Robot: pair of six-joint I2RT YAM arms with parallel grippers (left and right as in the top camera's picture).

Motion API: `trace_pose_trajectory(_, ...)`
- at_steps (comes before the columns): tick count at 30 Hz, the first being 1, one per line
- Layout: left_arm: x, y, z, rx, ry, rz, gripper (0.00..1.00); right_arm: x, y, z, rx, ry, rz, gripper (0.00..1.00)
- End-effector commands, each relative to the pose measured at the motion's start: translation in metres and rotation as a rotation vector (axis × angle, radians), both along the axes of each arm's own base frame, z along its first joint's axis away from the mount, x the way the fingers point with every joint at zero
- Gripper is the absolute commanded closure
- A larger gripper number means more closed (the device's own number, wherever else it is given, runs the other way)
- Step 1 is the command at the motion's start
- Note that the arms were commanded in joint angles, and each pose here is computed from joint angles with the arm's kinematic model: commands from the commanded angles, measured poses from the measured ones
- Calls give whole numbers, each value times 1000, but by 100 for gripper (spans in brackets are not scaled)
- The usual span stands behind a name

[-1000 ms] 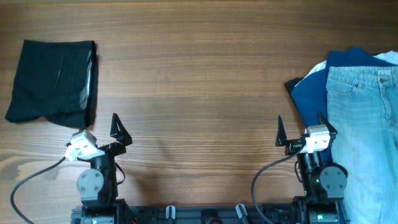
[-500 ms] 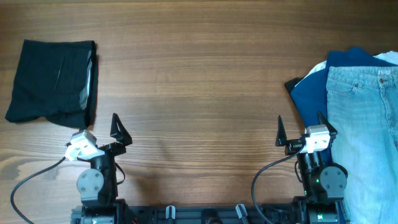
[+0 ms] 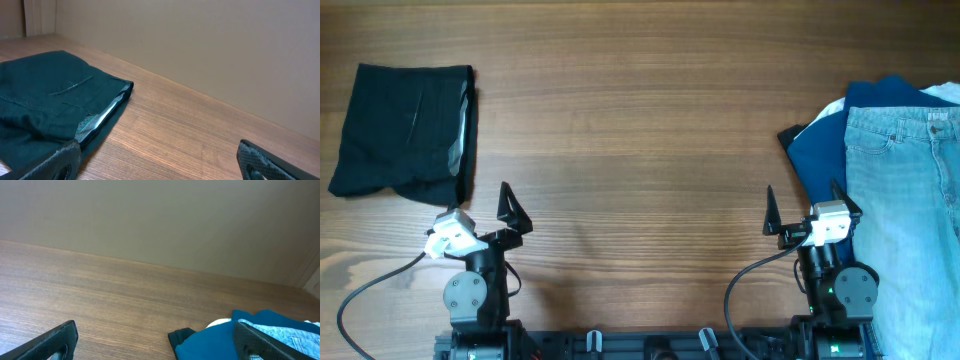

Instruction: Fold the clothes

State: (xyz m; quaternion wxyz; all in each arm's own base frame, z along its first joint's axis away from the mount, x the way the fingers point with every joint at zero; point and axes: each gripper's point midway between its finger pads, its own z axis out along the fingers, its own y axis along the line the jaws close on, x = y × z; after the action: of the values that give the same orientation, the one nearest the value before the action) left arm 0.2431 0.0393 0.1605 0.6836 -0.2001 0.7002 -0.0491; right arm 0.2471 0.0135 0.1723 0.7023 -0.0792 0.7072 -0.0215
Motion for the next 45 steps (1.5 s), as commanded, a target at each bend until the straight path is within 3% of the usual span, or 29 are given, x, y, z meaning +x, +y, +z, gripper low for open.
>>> trace_pose_trajectory(1,0,1,0,-6,-2,1,0,-1,3,3,-14,-12,19,0)
trace_pose_trajectory(9,2,-15,-1,-11,0,-91,0,-1,5,2,-4,-10,31,0)
trace_pose_trajectory(13,3,-24,2,-13,-12,-141,0,-3,21,5,97,-7,123,0)
trace_pose_trajectory(21,-8,-30,69,2,-125,-176,0,-18,32,66,206,-97,197,0)
trace_pose_trajectory(24,-12,-24,98,-7,-89,-139,0,-21,30,82,259,-16,180,0)
trace_pose_trajectory(29,7,-22,133,-36,69,-133,0,-7,31,93,294,198,154,0)
trace_pose_trajectory(32,30,-22,137,-109,266,-125,0,10,35,93,315,394,151,0)
trace_pose_trajectory(38,71,-29,129,-159,563,-171,0,29,84,97,405,604,438,0)
trace_pose_trajectory(40,79,-37,121,-188,606,-211,0,45,76,83,427,643,372,0)
trace_pose_trajectory(45,85,-52,115,-225,623,-296,0,111,0,29,475,762,-97,0)
